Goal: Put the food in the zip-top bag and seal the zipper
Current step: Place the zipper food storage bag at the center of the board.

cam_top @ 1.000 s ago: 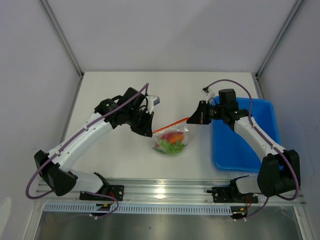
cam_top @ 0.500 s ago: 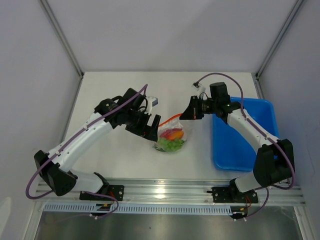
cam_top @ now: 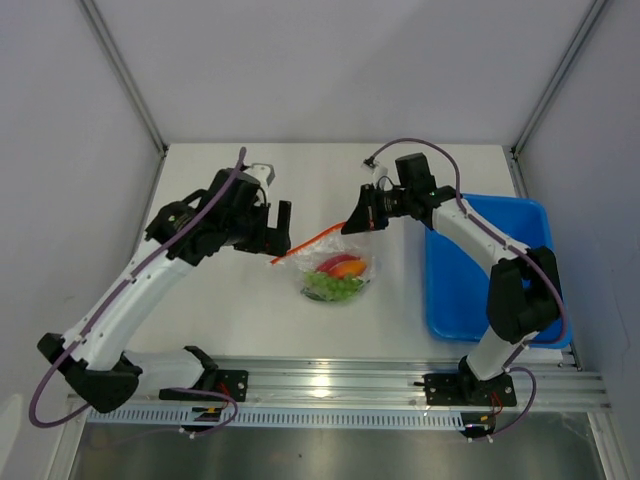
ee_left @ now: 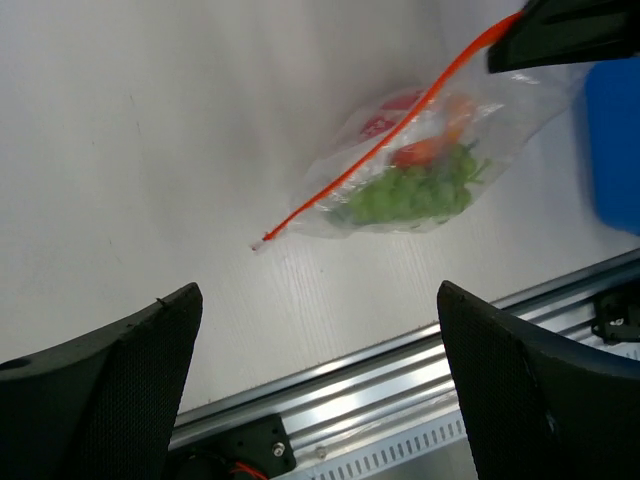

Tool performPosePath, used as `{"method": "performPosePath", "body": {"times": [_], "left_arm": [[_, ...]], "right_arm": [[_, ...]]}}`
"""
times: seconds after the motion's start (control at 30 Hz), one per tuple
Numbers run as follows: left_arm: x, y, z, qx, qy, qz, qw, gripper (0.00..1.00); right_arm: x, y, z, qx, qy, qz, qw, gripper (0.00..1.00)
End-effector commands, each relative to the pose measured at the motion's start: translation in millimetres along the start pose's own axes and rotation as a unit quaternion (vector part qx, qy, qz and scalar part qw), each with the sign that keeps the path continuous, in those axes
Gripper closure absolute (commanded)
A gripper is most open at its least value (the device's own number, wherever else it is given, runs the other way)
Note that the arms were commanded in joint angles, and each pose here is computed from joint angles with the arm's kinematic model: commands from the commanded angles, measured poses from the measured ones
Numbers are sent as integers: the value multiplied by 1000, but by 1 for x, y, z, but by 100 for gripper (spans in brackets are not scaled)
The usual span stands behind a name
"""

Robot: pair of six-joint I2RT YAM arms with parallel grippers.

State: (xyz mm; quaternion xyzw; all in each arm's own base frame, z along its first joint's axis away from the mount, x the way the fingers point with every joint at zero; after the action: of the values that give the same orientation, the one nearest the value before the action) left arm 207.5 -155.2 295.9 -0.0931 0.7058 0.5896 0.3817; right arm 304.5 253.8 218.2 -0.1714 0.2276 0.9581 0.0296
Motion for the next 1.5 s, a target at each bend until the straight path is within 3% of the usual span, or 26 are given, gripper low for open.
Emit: {"method": "performPosePath", "body": {"times": [0.0,0.2,0.43,0.6,0.8,0.97,1.07,1.33,1.47], "left_arm": [[-27,34,5,-1,26,-94,995,1],[-28,30,-1,21,16,-94,995,1],[-17,24,-11,55,17,-74,996,1],[-11,23,-14,67,20,-71,995,0],[-5,20,-21,94,23,-68,993,1],[-1,18,-24,105,23,-67,992,0],[0,17,-24,107,22,-68,992,0],[8,12,-31,135,22,-56,989,1],[14,9,-30,141,27,-56,988,0]], "right_arm": [[-28,-11,14,-20,11,-11,1000,100],[-87,-46,-5,-8,-48,-24,999,100],[-142,-88,-77,41,-127,-54,990,100],[-153,-112,-132,64,-177,-66,980,100],[-137,-121,-152,106,-163,-48,980,99],[-139,-112,-148,144,-107,-58,982,62],[-147,-103,-134,161,-75,-73,981,48],[-163,-83,-107,180,-35,-93,979,34],[-160,-74,-91,217,-13,-101,971,2]]}}
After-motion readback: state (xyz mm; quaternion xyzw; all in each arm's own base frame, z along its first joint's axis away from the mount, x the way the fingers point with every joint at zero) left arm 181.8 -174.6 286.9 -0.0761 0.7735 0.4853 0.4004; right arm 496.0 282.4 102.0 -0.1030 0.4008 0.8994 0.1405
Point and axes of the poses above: each gripper's point midway between its finger pads, its own y axis back along the fingers, its own z axis along the line the jaws close on, x = y × z, the point moved 4 cm from there along y, back along the fingers, and after that the axes turned 12 degrees about -y, right-handed, at the moved point
